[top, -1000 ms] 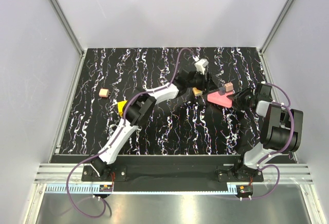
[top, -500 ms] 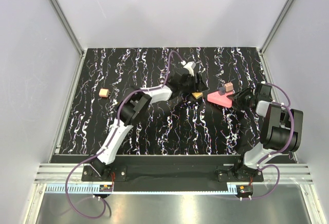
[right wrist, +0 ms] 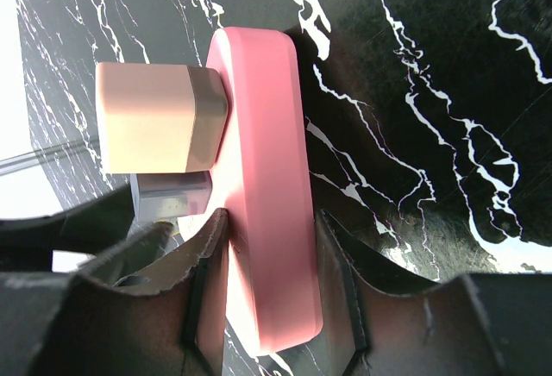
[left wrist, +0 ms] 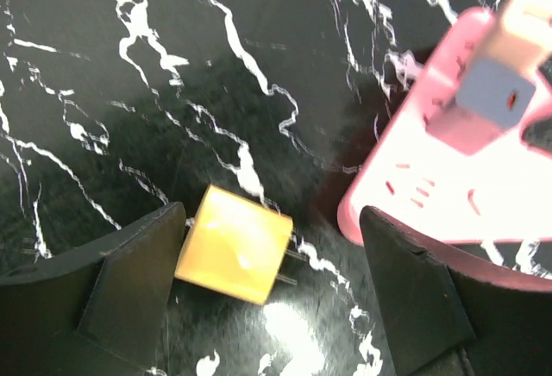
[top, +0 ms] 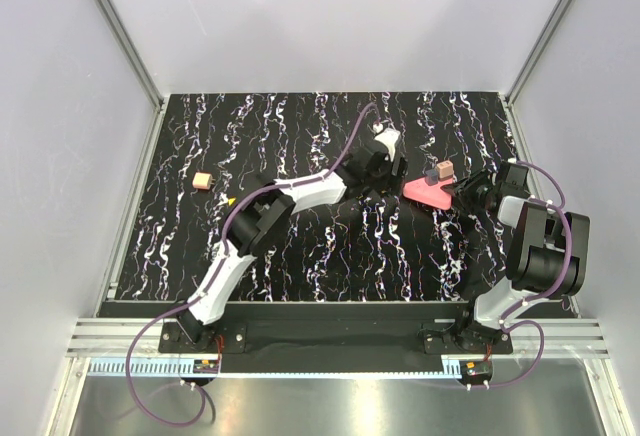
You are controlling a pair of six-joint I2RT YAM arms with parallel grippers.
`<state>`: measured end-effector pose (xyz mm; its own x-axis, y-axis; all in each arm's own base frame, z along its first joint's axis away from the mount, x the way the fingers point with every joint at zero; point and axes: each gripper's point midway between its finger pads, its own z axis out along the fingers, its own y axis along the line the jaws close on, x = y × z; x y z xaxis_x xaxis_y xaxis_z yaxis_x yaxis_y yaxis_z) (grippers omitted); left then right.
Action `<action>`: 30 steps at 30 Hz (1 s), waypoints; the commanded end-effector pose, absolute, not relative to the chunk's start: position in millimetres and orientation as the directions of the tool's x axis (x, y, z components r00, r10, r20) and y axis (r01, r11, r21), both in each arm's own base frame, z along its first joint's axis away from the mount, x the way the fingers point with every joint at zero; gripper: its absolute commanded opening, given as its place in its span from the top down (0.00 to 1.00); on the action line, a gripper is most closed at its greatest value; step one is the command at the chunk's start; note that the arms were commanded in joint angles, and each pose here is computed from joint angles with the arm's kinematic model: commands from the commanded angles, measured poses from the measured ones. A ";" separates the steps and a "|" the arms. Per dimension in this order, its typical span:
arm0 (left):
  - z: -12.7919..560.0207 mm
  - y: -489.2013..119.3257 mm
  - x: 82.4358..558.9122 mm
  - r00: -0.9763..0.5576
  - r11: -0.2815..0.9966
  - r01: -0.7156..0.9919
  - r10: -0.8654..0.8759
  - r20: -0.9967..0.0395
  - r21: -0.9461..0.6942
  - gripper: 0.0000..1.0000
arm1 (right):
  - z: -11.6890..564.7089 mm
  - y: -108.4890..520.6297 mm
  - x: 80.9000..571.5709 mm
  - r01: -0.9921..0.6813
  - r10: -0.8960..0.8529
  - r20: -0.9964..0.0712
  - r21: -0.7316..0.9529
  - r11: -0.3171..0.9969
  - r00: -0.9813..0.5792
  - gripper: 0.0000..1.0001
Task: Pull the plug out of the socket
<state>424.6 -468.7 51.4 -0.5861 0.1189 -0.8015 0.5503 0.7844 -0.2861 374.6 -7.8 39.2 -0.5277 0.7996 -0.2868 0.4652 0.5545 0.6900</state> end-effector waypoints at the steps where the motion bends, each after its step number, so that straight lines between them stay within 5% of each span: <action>1: 86.8 -450.0 433.6 -0.497 0.807 0.562 0.155 -0.854 -0.181 0.15 | -15.2 -6.9 320.0 0.616 0.780 -0.197 0.512 0.599 -0.594 1.00; 10: 78.1 -442.3 435.6 -0.502 0.828 0.542 0.179 -0.846 -0.147 0.28 | -14.9 -6.9 319.8 0.615 0.779 -0.198 0.512 0.600 -0.595 1.00; 15: 77.9 -428.3 438.0 -0.503 0.857 0.503 0.185 -0.844 -0.113 0.55 | -15.1 -7.0 320.3 0.615 0.780 -0.198 0.513 0.599 -0.594 1.00; 19: 76.6 -416.5 437.5 -0.506 0.880 0.461 0.155 -0.849 -0.114 0.60 | -14.8 -7.3 320.4 0.614 0.779 -0.201 0.512 0.601 -0.594 1.00; 22: 75.2 -394.6 441.5 -0.527 0.925 0.361 0.099 -0.844 -0.116 0.76 | -15.2 -7.1 319.9 0.616 0.780 -0.199 0.512 0.599 -0.593 1.00; 25: 67.4 -357.7 444.2 -0.547 0.965 0.241 0.048 -0.836 -0.102 0.74 | -15.2 -7.5 320.2 0.615 0.779 -0.202 0.511 0.601 -0.594 1.00; 27: 67.2 -335.9 443.6 -0.550 0.980 0.157 -0.016 -0.835 -0.122 0.92 | -15.1 -7.4 320.3 0.616 0.781 -0.200 0.512 0.598 -0.592 1.00; 30: 69.1 -312.2 445.9 -0.527 0.991 0.060 -0.071 -0.847 -0.120 0.90 | -14.8 -7.4 320.1 0.615 0.780 -0.201 0.512 0.600 -0.593 1.00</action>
<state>426.8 -341.6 37.0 -0.6083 0.0656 -0.7910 0.2265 0.9695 -0.0938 374.7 -7.9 39.1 -0.5269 0.7994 -0.2887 0.4639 0.5551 0.6905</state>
